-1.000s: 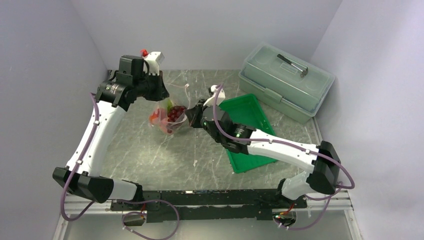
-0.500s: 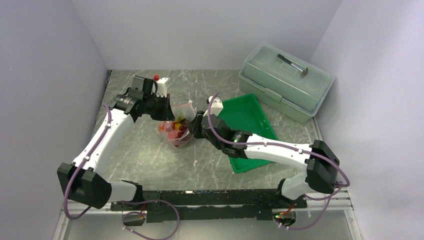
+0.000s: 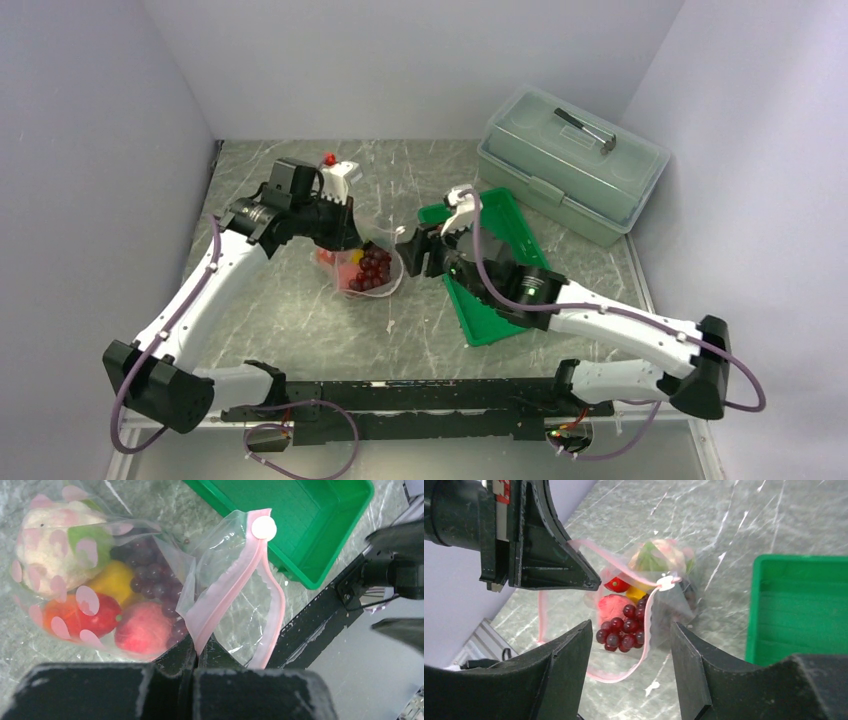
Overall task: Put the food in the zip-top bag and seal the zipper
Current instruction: Adjust the zipper food storage bag at the center of the board, then zip the zipper food storage bag.
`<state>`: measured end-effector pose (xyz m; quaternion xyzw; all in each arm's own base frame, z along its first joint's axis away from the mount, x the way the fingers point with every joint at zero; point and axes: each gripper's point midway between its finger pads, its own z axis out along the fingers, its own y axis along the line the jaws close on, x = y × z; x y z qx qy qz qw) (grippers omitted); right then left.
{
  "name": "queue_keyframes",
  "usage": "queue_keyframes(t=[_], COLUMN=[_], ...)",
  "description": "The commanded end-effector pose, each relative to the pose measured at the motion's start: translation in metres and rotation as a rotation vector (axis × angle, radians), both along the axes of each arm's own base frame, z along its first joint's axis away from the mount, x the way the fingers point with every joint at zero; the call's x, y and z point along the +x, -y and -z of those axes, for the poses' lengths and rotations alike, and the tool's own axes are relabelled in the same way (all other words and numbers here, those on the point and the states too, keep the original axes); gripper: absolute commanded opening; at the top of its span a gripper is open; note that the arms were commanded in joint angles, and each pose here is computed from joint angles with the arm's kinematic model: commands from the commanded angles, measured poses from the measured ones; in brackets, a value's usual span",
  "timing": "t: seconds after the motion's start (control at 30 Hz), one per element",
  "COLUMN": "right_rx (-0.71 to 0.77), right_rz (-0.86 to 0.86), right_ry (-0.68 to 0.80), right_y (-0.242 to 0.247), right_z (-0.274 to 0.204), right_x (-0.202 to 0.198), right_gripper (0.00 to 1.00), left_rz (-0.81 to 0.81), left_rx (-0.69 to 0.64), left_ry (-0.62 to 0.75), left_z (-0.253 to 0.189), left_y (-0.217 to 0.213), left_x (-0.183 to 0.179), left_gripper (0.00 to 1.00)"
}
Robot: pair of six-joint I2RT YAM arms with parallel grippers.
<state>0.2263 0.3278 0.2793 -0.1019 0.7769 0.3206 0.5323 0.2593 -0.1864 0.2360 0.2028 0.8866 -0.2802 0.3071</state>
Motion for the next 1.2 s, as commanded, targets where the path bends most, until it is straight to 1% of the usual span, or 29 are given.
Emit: queue_keyframes(t=[0.0,0.17,0.27,0.37,0.53,0.67,0.73,0.83,0.97,1.07,1.1,1.17], right_rx=[-0.143,-0.241,-0.289,-0.329,-0.396,-0.420,-0.434,-0.461,-0.461,-0.421,-0.396,-0.387], right_rz=[-0.077,-0.189,-0.276,-0.354,-0.501,-0.615,-0.651,-0.645,-0.712,-0.770,-0.767,-0.785], right_ry=[0.138,0.234,0.312,0.407,0.552,0.667,0.723,0.771,0.825,0.845,0.874,0.888], right_y=[0.025,0.040,0.043,0.045,0.043,0.036,0.033,0.031,0.022,0.014,0.010,0.008], right_z=[-0.013,-0.023,-0.025,-0.026,-0.016,-0.007,-0.005,-0.005,0.001,0.001,-0.007,-0.007], right_x=[-0.010,-0.026,-0.036,-0.044,-0.060,-0.072,-0.075,-0.071,-0.077,-0.087,-0.088,-0.090], right_gripper=[0.63,0.66,0.71,0.73,0.75,0.76,0.77,0.78,0.79,0.79,0.79,0.79], left_rz=[0.109,0.190,0.202,0.201,0.230,0.248,0.266,0.293,0.349,0.379,0.393,0.411], left_rx=[-0.010,-0.002,0.015,0.021,0.007,-0.012,-0.031,-0.058,-0.120,-0.155,-0.166,-0.182], left_ry=[0.094,0.126,0.139,0.145,0.131,0.120,0.120,0.124,0.126,0.129,0.131,0.133], left_z=[-0.015,-0.023,-0.027,-0.031,-0.035,-0.040,-0.045,-0.052,-0.062,-0.066,-0.068,-0.072], left_y=[0.012,0.023,0.023,0.021,0.023,0.022,0.023,0.023,0.026,0.028,0.028,0.029], left_x=[-0.016,-0.032,-0.037,-0.039,-0.051,-0.062,-0.068,-0.078,-0.096,-0.105,-0.109,-0.115], left_gripper=[0.00,0.00,0.00,0.00,0.00,0.00,0.00,0.00,0.00,0.00,0.00,0.00])
